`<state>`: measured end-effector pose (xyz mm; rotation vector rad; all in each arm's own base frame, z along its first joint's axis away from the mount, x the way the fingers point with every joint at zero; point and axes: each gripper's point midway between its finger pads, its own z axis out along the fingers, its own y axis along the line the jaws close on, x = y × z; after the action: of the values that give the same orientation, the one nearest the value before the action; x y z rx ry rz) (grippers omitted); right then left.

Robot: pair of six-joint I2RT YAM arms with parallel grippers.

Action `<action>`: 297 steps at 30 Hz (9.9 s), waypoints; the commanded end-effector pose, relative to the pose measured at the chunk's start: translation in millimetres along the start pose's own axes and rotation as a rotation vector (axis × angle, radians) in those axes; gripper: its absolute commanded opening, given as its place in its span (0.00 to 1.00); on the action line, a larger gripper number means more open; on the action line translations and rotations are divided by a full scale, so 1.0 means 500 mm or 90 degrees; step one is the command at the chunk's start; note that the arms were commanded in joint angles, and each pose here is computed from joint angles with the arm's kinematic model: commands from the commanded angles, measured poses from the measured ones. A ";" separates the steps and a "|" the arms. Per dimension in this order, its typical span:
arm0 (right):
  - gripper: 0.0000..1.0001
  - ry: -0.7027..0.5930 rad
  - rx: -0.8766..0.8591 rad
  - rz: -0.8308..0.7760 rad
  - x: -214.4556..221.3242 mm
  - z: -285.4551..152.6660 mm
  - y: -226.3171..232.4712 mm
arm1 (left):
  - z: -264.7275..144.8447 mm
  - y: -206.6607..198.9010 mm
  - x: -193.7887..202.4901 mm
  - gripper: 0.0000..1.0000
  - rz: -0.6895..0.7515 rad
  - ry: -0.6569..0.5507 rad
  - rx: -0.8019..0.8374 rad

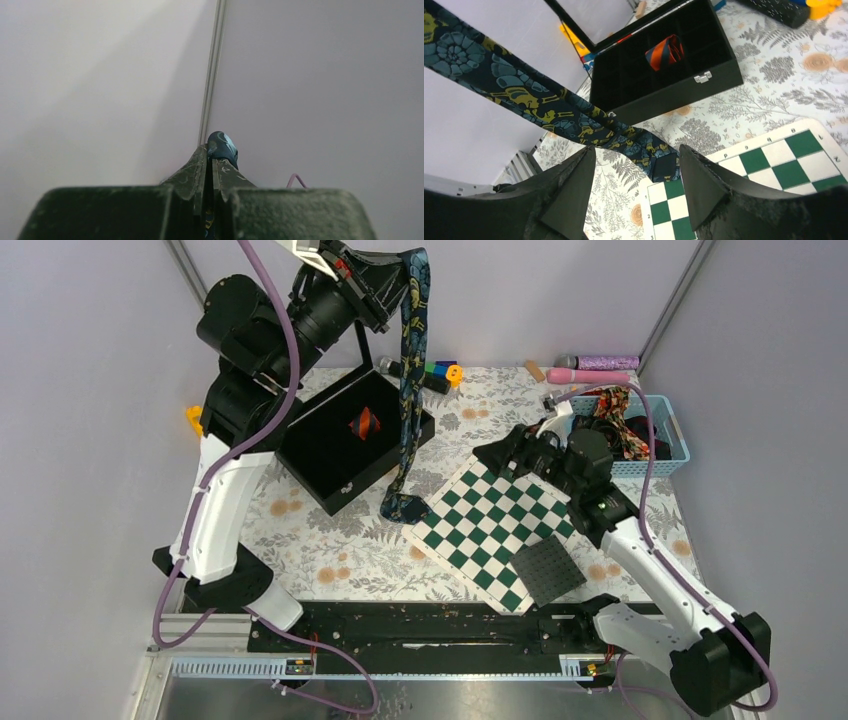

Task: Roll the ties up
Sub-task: Flatten out the tie, then place the tie at the center of the board.

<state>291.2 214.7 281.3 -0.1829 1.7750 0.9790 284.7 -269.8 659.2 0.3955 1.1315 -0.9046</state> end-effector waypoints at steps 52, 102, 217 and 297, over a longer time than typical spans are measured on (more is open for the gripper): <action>0.82 0.133 -0.677 -0.390 0.188 0.237 0.245 | -0.177 -0.073 -0.129 0.00 0.149 -0.048 0.064; 0.54 0.240 -0.754 -0.205 0.464 0.137 0.244 | -0.204 -0.051 -0.147 0.00 0.190 -0.053 0.033; 0.00 0.802 0.373 -0.300 0.307 -0.521 -0.357 | -0.308 0.501 0.864 0.13 -0.029 0.108 -0.648; 0.85 0.659 0.452 -0.235 0.122 -0.363 -0.392 | -0.294 0.464 0.890 0.40 -0.196 0.161 -0.560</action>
<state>210.0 -23.3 111.5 -0.7532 2.9165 -0.1111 432.2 -225.8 120.5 -0.4113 1.8036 -0.5867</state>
